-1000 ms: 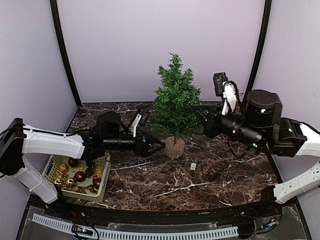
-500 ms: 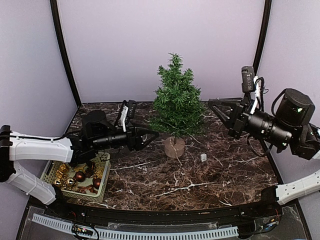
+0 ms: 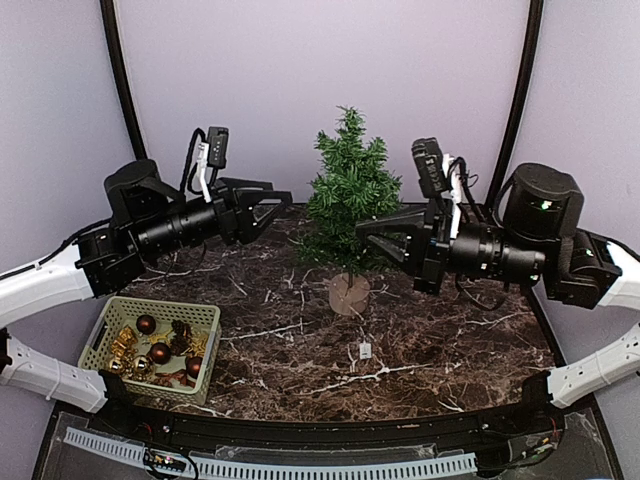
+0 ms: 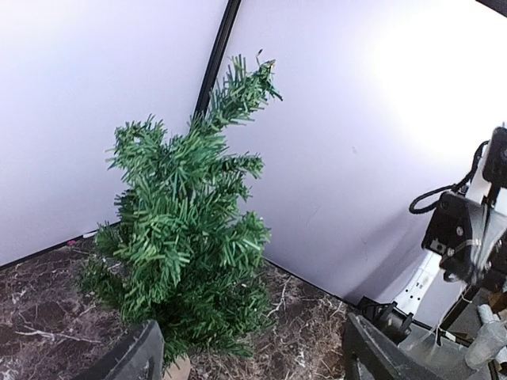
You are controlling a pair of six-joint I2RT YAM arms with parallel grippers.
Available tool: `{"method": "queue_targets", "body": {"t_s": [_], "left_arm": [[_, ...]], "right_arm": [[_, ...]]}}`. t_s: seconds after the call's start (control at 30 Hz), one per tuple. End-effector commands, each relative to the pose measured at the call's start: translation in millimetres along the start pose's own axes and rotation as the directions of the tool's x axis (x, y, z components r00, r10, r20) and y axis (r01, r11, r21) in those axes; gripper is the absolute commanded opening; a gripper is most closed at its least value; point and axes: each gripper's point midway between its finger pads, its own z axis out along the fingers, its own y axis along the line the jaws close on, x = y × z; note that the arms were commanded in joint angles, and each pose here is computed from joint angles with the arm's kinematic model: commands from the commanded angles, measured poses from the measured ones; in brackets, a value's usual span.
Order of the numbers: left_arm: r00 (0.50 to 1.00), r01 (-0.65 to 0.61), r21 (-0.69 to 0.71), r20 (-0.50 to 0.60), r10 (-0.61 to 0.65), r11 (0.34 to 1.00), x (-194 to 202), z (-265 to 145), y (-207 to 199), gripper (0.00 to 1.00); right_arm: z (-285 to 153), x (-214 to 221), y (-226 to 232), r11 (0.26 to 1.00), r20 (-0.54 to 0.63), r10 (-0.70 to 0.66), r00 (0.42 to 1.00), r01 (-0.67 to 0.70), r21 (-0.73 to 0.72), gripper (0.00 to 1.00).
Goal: Decorate the small christmas tree
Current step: Pass from the right arm to the left
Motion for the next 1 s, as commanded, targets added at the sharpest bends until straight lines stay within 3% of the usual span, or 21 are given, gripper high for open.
{"method": "queue_targets", "body": {"t_s": [0.0,0.13,0.23,0.33,0.67,0.97], "left_arm": [[0.992,-0.026,0.042,-0.120,0.031,0.999,6.7,18.9,-8.3,0.82],[0.986,-0.058,0.187,-0.140,0.086,0.981,14.9,28.3,-29.1,0.84],[0.983,-0.055,0.372,-0.141,0.115,0.926,29.4,19.7,-57.0,0.84],[0.985,-0.030,0.462,-0.139,0.105,0.886,41.3,7.7,-69.4,0.86],[0.992,0.017,0.593,-0.109,0.059,0.805,42.2,1.1,-89.4,0.89],[0.996,-0.009,0.571,-0.069,0.058,0.821,34.2,12.9,-90.2,0.86]], "right_arm": [[14.5,-10.4,21.0,0.993,0.014,-0.010,1.000,0.012,-0.117,0.00],[23.9,-11.0,28.8,0.987,0.031,-0.005,1.000,0.009,-0.159,0.00],[28.2,-10.1,28.6,0.987,0.030,-0.004,1.000,0.009,-0.159,0.00],[30.0,-10.1,28.2,0.988,0.032,-0.003,0.999,0.008,-0.156,0.00],[33.0,-6.8,27.7,0.988,0.025,0.009,1.000,-0.005,-0.156,0.00],[30.5,-1.5,25.2,0.989,0.017,0.019,1.000,-0.016,-0.145,0.00]]}}
